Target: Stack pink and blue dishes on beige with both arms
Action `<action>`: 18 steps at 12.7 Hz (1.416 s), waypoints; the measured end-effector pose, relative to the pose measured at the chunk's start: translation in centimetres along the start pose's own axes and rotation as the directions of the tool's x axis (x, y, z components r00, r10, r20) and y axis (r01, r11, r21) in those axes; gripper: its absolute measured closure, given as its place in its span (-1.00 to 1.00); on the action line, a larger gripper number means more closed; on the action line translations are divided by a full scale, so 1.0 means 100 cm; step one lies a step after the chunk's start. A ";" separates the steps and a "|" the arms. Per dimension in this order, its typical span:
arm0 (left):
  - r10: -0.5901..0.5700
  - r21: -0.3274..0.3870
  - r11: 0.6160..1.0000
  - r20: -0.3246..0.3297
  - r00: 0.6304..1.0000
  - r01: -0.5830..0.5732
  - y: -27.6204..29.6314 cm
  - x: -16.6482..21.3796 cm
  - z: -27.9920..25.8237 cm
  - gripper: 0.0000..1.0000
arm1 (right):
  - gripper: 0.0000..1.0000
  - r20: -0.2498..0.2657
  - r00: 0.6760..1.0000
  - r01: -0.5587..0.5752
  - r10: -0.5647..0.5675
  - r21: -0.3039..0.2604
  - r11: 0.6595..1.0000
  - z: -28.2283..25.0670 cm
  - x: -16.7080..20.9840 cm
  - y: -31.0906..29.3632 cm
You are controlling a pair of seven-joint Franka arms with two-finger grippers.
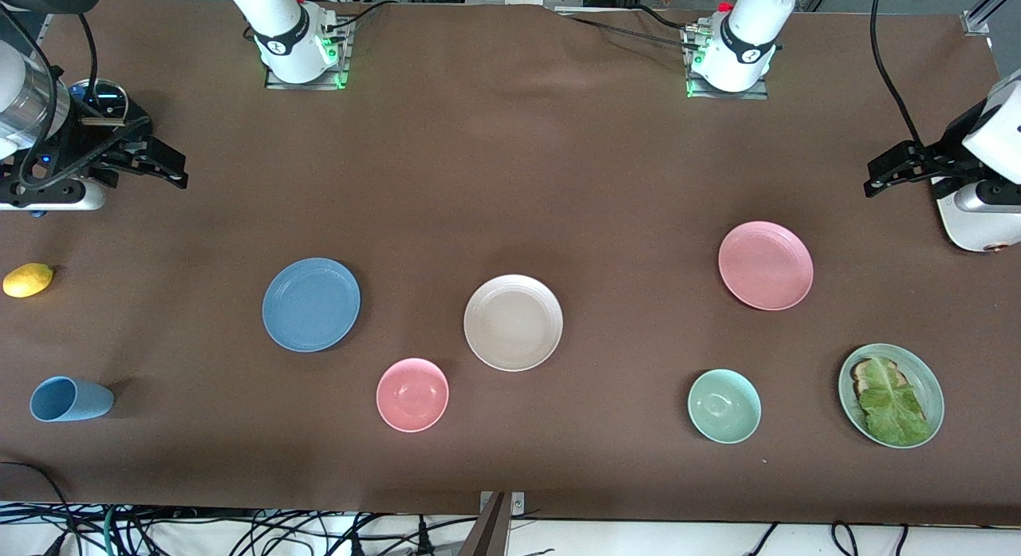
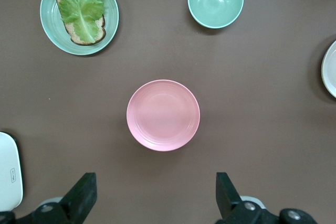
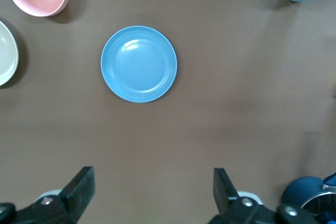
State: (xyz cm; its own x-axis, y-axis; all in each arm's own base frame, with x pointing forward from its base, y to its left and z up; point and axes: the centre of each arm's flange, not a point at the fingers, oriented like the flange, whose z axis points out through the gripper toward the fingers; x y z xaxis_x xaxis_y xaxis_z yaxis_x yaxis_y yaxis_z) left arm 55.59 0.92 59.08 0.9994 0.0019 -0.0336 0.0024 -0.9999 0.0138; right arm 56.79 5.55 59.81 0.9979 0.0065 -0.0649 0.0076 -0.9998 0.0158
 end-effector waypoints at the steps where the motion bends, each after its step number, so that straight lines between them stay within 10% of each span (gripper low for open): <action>1: 0.000 0.000 1.000 0.000 1.000 0.000 0.000 0.000 0.000 -1.00 | -1.00 0.000 1.000 0.000 0.000 0.000 1.000 0.000 0.000 0.000; 18: 0.001 0.000 1.000 0.009 1.000 -0.001 0.001 -0.001 0.001 -1.00 | -1.00 0.000 1.000 0.007 -0.007 0.001 1.000 0.000 0.000 -0.004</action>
State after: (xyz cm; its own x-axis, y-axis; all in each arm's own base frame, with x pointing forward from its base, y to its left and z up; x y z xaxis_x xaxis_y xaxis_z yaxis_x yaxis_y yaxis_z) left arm 55.50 0.85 59.00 0.9991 0.0006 -0.0425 0.0012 -0.9999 0.0139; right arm 56.75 5.97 59.76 0.9978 0.0139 -0.0651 0.0148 -0.9998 0.0140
